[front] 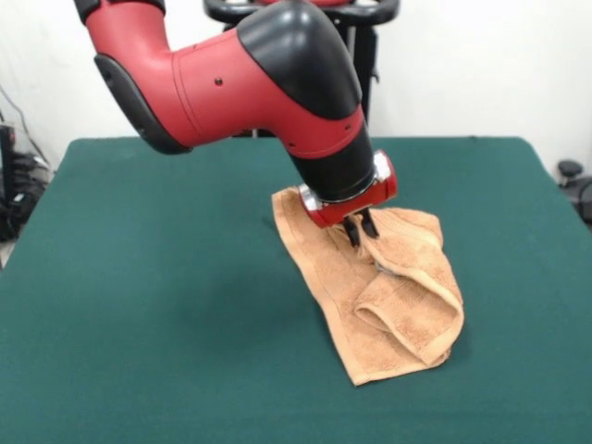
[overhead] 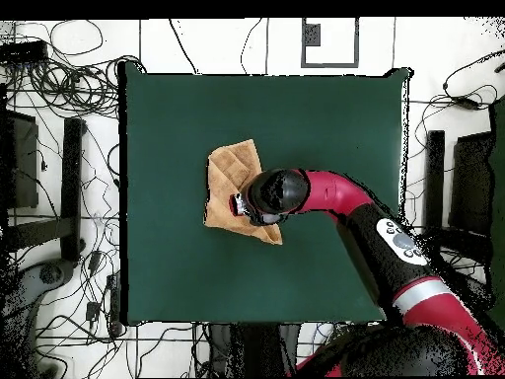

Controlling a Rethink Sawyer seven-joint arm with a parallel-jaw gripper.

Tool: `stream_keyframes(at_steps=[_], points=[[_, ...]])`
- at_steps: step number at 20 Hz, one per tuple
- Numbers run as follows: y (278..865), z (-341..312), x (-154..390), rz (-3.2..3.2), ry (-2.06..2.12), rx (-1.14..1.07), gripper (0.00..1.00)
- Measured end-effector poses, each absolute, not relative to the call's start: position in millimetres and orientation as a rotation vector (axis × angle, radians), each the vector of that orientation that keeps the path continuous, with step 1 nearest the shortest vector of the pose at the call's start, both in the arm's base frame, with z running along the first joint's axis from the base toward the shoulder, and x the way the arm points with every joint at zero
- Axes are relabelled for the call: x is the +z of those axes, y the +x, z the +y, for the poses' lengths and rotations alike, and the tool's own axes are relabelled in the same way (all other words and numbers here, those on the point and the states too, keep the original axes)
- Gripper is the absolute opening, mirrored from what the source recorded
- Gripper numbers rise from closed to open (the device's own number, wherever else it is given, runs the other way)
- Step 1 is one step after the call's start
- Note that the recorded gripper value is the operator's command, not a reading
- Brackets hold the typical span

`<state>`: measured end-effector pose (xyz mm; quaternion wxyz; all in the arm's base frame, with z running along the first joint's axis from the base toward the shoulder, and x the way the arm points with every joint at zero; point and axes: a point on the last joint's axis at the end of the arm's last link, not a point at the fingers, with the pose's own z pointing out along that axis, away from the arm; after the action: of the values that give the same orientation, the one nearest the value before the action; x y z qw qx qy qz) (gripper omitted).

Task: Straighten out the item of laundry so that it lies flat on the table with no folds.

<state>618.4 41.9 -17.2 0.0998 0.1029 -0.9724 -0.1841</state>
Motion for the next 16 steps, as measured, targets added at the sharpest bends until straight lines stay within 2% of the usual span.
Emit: stream_keyframes(at_steps=[16], points=[[629.8, 52.7, 1.8, -2.899, 0.326, -0.523, 0.00]])
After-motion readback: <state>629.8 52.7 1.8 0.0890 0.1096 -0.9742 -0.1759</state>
